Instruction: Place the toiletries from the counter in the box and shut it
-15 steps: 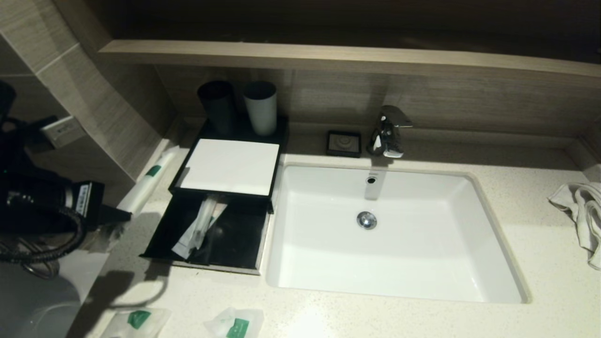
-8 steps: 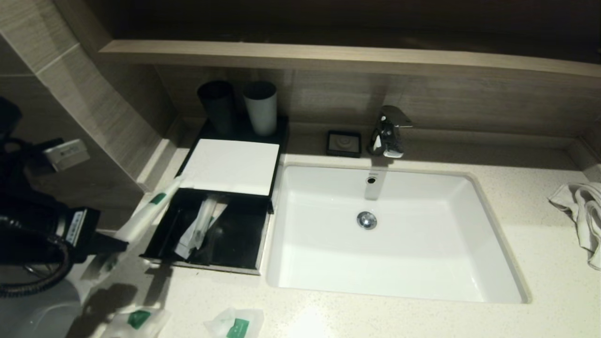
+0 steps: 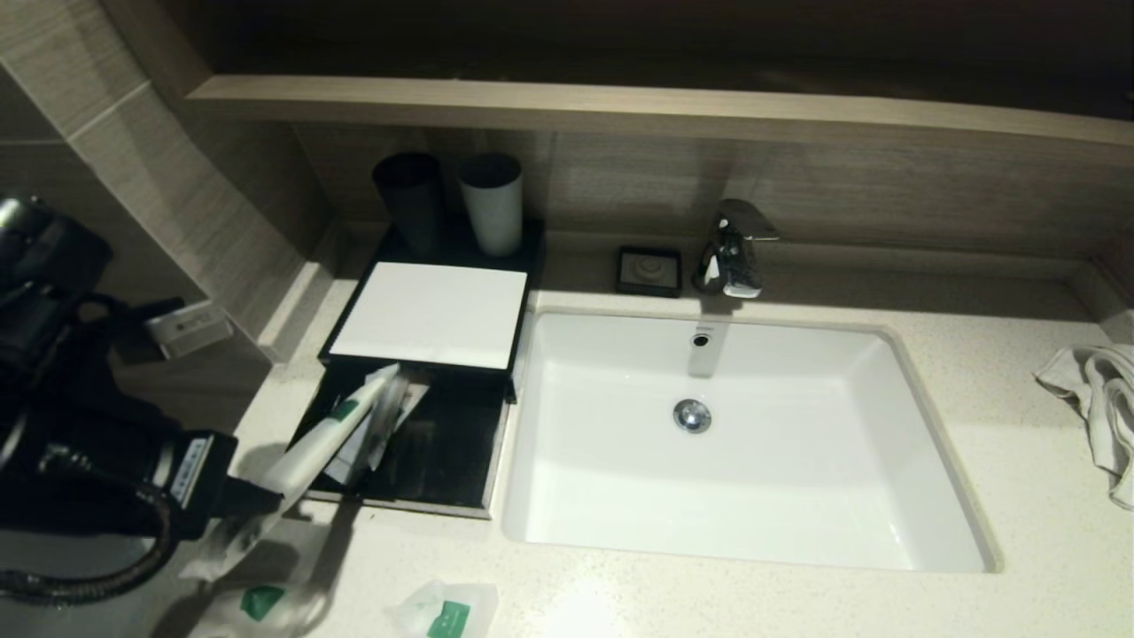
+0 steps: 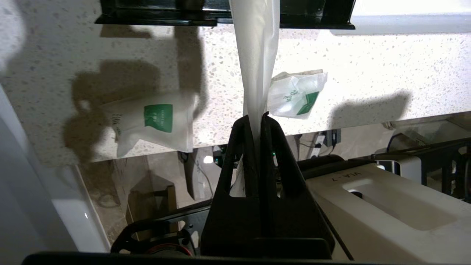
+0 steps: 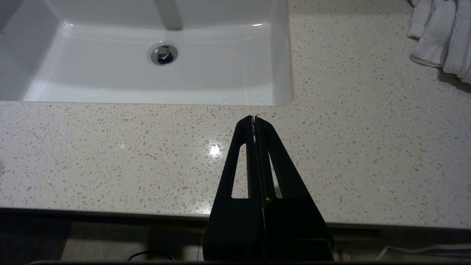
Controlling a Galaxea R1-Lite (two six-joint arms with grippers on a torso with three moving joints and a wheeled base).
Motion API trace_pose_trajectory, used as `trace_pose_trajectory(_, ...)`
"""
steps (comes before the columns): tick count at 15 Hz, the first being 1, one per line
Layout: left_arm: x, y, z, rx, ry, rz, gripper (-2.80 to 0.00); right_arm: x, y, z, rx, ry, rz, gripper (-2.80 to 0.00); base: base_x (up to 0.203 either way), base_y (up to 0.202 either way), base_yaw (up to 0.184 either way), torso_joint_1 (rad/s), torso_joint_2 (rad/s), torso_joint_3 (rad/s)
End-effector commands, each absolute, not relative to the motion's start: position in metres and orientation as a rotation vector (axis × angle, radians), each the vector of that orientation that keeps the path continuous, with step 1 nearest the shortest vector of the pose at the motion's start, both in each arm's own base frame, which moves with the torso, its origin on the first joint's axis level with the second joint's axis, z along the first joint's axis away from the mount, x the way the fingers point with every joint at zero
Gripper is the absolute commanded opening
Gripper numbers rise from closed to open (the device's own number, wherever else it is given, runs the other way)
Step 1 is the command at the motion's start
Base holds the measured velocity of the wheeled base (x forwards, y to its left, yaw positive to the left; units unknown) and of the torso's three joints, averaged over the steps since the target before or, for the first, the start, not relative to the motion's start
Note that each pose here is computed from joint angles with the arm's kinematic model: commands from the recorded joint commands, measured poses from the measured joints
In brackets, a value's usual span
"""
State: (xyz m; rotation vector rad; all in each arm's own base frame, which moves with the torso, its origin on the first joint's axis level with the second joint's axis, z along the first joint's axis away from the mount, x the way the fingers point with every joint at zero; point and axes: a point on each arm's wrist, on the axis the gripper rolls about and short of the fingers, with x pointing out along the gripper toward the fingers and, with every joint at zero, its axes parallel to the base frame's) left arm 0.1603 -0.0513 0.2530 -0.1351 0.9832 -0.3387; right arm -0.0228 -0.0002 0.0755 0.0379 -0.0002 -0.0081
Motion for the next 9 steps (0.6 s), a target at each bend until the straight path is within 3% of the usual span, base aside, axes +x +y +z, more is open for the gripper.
trace_pose_trajectory(1,0.169,-0.058,0.245,-0.129,1.035,-0.346,-2.8,-0.023,0.0,0.076,0.038,0.001,-0.008,-2.8,0.0,0.0,0.0,0.0,0.0,0.0)
trace_pose_trajectory(9,0.195,-0.069,0.23,-0.134,1.072,-0.343,-2.8,-0.023,0.0,0.075,0.038,0.0,-0.009,-2.8,0.0,0.0,0.0,0.0,0.0,0.0)
